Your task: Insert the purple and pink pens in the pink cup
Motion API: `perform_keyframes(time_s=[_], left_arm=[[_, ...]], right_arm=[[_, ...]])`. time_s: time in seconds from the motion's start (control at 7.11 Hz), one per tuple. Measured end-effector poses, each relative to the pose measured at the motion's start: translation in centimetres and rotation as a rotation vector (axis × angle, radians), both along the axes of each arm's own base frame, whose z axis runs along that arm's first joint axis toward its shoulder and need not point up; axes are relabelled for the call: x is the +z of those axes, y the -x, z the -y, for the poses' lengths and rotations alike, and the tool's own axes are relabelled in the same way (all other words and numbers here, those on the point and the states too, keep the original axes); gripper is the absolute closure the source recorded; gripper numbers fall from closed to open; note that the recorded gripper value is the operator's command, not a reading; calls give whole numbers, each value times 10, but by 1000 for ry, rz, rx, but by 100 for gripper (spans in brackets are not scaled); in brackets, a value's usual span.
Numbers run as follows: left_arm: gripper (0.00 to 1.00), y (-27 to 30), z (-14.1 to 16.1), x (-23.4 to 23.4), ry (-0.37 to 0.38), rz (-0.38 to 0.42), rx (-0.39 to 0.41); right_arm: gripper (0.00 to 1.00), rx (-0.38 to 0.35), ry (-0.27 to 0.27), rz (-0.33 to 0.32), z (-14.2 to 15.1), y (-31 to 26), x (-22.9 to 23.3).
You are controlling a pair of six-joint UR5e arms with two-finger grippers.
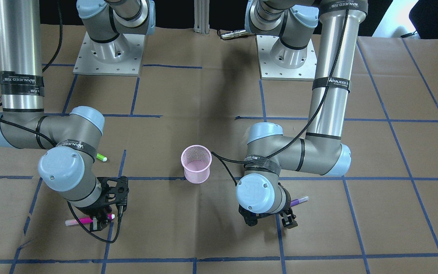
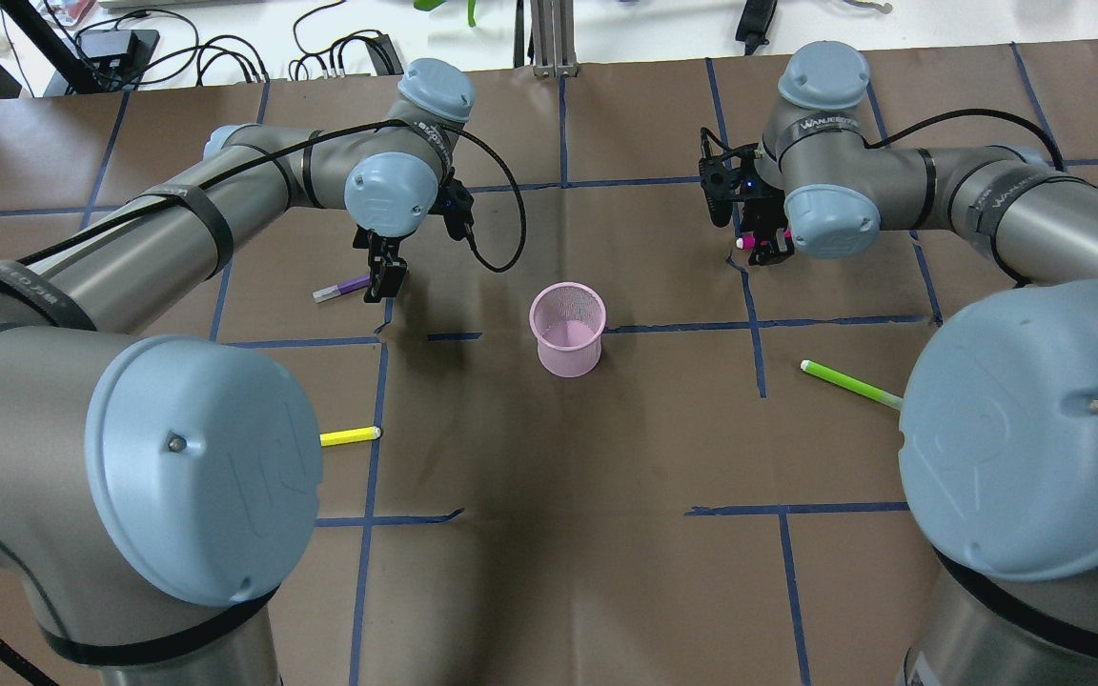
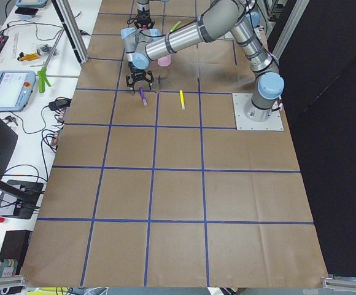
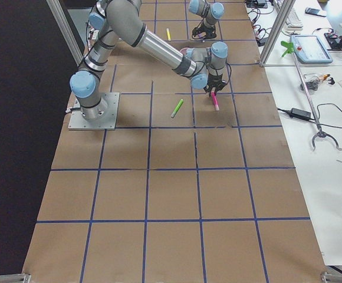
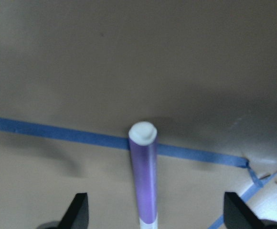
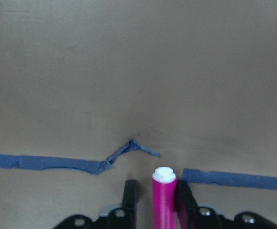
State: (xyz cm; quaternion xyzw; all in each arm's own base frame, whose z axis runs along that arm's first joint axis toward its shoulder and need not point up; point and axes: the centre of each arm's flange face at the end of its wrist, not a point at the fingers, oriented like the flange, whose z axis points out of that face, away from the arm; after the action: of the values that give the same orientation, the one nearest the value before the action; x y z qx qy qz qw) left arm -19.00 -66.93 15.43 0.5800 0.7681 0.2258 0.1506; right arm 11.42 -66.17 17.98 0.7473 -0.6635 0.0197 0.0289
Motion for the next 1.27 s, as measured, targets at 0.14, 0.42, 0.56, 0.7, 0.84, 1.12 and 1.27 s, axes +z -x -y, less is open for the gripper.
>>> perform_keyframes(time_s=[0.14,0.42,0.56,0.7,0.84,1.12,1.27], left_arm=[[6,0,1,-3,4,-2,-1],[25,-3,2,-4,7,-5,-2],[39,-4,2,-4,9,-4,-1],[54,-4,3,-4,13,-3,0],[68,-5,4,-3,20,9,-3],[79,-9,5,0,32,62,-17],[79,-10,5,1,34,71,-20]], right_arm=[[89,1,2,-1,0,0,1],[90,3,37,1,5,1,22],[91,5,80,12,14,0,51],[93,4,113,58,19,-2,83],[94,-21,134,135,16,-9,115],[95,-138,156,325,-8,-33,167],[96,-179,143,443,-21,-47,177]])
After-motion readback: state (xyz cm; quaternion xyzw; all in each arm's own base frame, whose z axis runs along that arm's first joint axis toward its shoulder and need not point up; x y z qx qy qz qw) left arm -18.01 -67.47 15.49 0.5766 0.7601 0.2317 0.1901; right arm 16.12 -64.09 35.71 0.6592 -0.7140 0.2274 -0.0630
